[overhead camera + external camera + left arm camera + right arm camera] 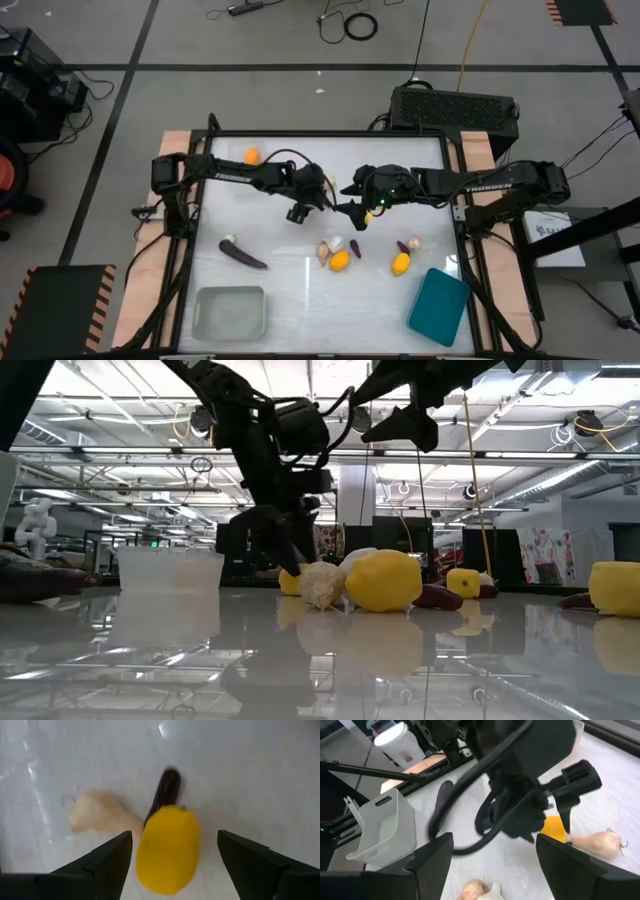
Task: Sort produce into baskets
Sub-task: Put the yellow lemon into the white bin
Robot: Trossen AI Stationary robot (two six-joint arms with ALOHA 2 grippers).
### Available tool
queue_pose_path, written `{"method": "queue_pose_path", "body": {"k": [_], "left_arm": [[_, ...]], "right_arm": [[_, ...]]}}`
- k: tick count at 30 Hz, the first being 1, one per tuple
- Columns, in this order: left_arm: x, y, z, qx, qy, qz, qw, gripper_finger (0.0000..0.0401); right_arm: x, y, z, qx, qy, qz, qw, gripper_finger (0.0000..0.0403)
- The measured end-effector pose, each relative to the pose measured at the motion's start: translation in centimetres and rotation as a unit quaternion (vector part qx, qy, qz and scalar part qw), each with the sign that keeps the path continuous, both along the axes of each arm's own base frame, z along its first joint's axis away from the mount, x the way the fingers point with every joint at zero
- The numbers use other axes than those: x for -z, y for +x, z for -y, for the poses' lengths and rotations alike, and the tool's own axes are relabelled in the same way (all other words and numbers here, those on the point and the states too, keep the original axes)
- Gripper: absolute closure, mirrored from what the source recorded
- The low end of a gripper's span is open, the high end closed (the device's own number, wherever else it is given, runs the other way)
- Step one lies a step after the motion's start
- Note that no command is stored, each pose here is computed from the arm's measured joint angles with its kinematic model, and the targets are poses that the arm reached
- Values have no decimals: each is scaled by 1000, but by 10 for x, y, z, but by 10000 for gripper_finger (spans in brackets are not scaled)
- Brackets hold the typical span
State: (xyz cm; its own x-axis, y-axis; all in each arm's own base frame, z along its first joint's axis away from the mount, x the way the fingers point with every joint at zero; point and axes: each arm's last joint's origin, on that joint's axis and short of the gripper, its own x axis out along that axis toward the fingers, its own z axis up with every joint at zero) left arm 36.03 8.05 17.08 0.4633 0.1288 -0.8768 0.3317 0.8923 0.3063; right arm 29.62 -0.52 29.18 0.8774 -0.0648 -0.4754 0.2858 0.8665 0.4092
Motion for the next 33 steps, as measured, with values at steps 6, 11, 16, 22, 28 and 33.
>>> {"method": "queue_pose_path", "body": {"k": [6,11,16,22,28,33], "left_arm": [[12,0,-12,-15,-18,-10,1000,102],[23,1,-13,-19,-36,-25,999,102],[23,1,-12,-32,-47,-17,998,106],[23,-1,-12,-35,-51,-28,998,155],[10,-6,-10,-71,-88,-35,993,218],[-28,-18,-12,-92,-93,-14,991,223]], "right_arm": [[0,0,-1,-7,3,-1,1000,124],[1,-1,-1,-5,3,-6,1000,124],[1,-1,-1,-6,2,-9,1000,124],[3,-2,-1,-5,2,-20,1000,124],[3,-2,-1,-4,2,-20,1000,124],[4,-2,-1,-4,2,-21,1000,124]]}}
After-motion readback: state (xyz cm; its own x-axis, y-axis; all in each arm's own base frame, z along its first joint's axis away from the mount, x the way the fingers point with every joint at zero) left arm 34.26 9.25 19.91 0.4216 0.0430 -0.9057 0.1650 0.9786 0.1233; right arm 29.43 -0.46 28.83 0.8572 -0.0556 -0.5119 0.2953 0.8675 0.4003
